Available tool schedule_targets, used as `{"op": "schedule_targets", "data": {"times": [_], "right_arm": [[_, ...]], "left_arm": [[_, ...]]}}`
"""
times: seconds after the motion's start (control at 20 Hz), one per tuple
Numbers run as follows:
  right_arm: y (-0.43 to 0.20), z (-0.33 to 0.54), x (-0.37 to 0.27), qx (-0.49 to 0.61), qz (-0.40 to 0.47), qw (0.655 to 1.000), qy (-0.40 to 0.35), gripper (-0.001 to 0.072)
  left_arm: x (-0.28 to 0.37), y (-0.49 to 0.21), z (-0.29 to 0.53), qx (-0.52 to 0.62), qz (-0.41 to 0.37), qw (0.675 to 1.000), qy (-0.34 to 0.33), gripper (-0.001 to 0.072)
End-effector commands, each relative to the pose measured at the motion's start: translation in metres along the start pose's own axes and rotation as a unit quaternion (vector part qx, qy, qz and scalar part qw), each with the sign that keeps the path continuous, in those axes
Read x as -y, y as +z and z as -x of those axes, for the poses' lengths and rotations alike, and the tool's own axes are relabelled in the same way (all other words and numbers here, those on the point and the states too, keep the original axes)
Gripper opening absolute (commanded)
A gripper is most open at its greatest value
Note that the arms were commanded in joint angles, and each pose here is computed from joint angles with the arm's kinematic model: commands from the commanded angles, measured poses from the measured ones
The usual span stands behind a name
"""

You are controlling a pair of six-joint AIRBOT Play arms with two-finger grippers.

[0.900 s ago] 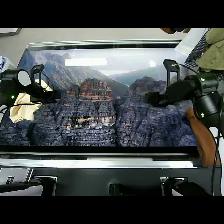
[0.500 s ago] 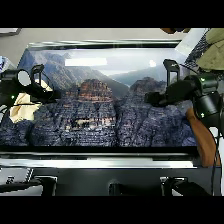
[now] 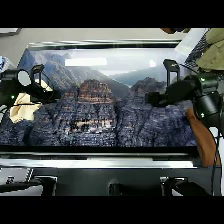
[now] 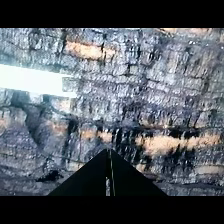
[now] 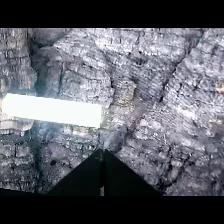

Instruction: Fold the clothes and pants, and hang the long-sleeved shirts on hangers.

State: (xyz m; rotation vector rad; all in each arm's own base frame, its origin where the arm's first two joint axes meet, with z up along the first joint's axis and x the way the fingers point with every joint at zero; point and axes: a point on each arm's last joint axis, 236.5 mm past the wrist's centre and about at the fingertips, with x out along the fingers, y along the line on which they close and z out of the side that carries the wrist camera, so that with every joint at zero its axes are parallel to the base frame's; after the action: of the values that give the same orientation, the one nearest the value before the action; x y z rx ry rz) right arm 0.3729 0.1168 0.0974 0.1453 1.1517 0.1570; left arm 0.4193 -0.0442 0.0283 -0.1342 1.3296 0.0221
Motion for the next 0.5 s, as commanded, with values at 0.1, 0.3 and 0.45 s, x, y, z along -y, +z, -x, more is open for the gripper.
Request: {"op": "schedule_targets", "data": {"times": [0.1,0.3,0.45], "right_arm": [[0.003,0.000,-0.001,0.006,0.001,1.000,0.001,0.0032],[0.015,0.001,-0.004,0.031,0.001,0.999,0.007,0.0032],[0.024,0.002,-0.006,0.052,0.000,0.999,0.012,0.0032]], "left_arm": [[0.000,0.000,0.000,0.000,0.000,1.000,0.000,0.0020],[0.000,0.000,-0.001,-0.001,0.000,1.000,0.000,0.0020],[0.000,0.000,-0.001,-0.001,0.000,1.000,0.000,0.0020]]}}
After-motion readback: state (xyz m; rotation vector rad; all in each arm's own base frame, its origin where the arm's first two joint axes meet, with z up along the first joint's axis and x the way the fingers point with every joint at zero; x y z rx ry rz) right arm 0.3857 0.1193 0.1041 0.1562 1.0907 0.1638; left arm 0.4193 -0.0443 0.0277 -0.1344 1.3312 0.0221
